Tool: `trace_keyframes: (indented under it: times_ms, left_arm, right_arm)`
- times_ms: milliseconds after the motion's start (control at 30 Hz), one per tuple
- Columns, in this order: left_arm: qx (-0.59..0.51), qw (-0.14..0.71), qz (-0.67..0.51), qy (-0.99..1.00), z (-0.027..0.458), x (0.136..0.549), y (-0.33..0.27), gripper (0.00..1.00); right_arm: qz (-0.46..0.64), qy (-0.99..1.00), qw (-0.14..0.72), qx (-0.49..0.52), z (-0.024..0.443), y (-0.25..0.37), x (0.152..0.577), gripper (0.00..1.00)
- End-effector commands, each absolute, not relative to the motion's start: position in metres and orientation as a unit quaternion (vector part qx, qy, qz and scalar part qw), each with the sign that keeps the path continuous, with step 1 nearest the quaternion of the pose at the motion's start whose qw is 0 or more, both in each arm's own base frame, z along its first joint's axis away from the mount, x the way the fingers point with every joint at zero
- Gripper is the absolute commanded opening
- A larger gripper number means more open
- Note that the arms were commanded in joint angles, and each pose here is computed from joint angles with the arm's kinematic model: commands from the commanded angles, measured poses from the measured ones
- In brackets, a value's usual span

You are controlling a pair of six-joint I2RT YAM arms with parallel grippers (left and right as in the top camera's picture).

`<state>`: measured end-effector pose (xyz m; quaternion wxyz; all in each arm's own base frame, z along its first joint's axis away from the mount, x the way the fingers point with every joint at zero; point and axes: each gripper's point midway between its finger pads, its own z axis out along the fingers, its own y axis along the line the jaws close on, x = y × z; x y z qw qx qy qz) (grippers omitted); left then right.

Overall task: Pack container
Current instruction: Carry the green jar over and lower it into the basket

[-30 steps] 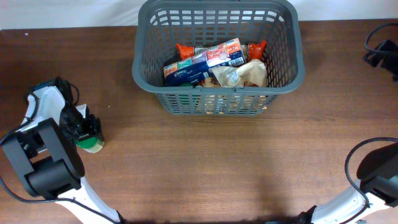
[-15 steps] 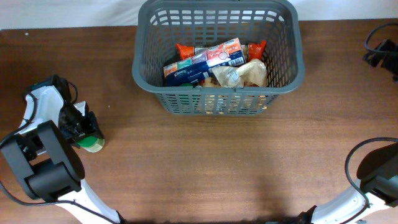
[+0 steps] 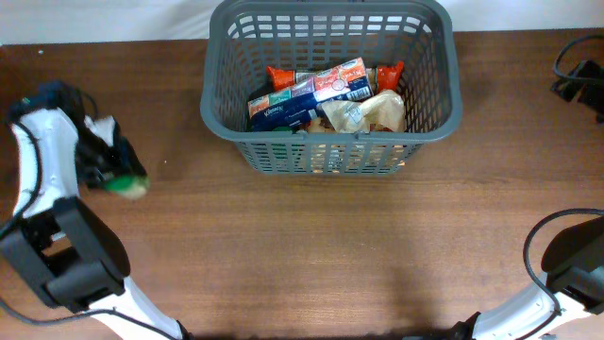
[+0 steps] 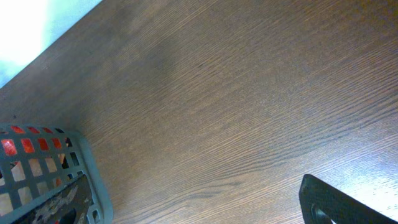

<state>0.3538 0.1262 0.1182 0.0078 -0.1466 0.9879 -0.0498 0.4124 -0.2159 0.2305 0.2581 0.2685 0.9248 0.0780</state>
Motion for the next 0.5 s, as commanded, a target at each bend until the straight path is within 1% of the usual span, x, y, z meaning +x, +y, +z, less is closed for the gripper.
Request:
trace_keyframes:
  times_ms: [0,100,267,367,467]
  left_arm:
    - [-0.083,0.178,-0.025,0.980,0.234,0.387,0.112,0.02]
    - [-0.026,0.299,0.003,0.954,0.321,0.402,0.090,0.02]
    - [0.088,0.446,0.024,0.890,0.428,0.404,0.027,0.02]
    - [0.164,0.503,0.019,0.849,0.468,0.397,-0.022,0.02]
    - [0.250,0.527,0.005,0.812,0.483,0.390,-0.076,0.02]
  right_arm:
    - [0.080,0.923,0.270,0.263,0.241,-0.212,0.411,0.99]
    - [0.080,0.923,0.270,0.262,0.241,-0.212,0.411,0.99]
    - [0.080,0.923,0.270,0.262,0.241,-0.212,0.411,0.99]
    - [0.080,0.923,0.270,0.262,0.241,-0.212,0.411,0.99]
    - [0.080,0.923,0.270,0.263,0.241,-0.212,0.411,0.99]
